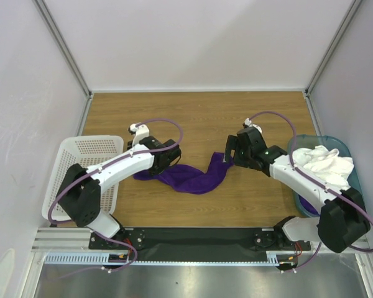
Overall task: Fold and stack the towels
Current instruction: Flatten out the crumpled towel
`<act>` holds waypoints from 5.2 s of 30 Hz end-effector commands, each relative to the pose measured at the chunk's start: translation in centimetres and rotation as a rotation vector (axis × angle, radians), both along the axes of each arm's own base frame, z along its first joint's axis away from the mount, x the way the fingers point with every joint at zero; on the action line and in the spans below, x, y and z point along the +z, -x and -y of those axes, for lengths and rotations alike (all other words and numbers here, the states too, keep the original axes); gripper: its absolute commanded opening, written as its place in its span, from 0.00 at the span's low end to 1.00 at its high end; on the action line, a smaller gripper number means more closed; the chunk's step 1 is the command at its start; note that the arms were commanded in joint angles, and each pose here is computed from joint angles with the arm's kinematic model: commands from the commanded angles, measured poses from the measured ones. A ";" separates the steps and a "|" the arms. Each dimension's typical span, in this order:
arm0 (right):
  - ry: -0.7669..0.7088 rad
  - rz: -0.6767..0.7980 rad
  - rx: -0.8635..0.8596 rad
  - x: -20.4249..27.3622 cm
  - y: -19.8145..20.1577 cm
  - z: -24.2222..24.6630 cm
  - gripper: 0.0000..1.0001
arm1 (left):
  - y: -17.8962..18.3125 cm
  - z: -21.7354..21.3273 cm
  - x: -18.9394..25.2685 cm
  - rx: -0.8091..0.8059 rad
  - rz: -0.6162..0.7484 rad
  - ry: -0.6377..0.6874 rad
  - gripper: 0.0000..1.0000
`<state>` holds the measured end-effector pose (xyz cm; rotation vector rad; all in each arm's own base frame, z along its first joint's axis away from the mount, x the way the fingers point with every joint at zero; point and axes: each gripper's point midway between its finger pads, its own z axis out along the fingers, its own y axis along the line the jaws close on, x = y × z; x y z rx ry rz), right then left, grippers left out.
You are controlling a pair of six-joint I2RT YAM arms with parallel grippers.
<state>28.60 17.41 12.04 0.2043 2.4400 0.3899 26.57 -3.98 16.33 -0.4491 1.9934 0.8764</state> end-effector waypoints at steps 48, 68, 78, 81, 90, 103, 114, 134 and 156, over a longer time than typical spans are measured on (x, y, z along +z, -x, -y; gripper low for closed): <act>-0.001 0.014 -0.081 -5.8 -6.6 -2.6 0.32 | -1.0 2.6 -5.6 -0.278 0.010 0.525 0.00; 0.011 0.379 -0.132 11.9 -13.5 1.6 0.00 | -9.5 4.1 10.2 -0.394 0.359 0.582 0.00; -0.029 0.608 -0.278 22.0 -9.0 7.7 0.00 | -9.3 3.8 19.7 -0.470 0.539 0.581 0.00; -0.043 0.642 -0.328 23.7 -6.8 9.3 0.00 | -8.1 3.2 21.5 -0.489 0.573 0.570 0.00; -0.087 0.519 -0.310 23.6 -1.2 9.9 0.00 | -3.0 2.6 18.5 -0.548 0.468 0.622 0.00; 0.083 0.156 -0.353 14.7 6.1 13.0 0.00 | 3.0 1.7 8.7 -0.447 0.212 0.732 0.00; 0.108 0.073 -0.351 5.7 -3.9 12.3 0.00 | -5.9 3.8 1.3 -0.337 0.156 0.628 0.00; 0.041 -0.014 -0.403 -3.1 -16.4 15.0 0.00 | -18.9 4.2 -5.9 -0.316 0.041 0.513 0.01; -0.092 0.027 -0.365 -0.6 -15.2 12.8 0.76 | -20.2 5.4 -1.7 -0.457 0.095 0.566 0.93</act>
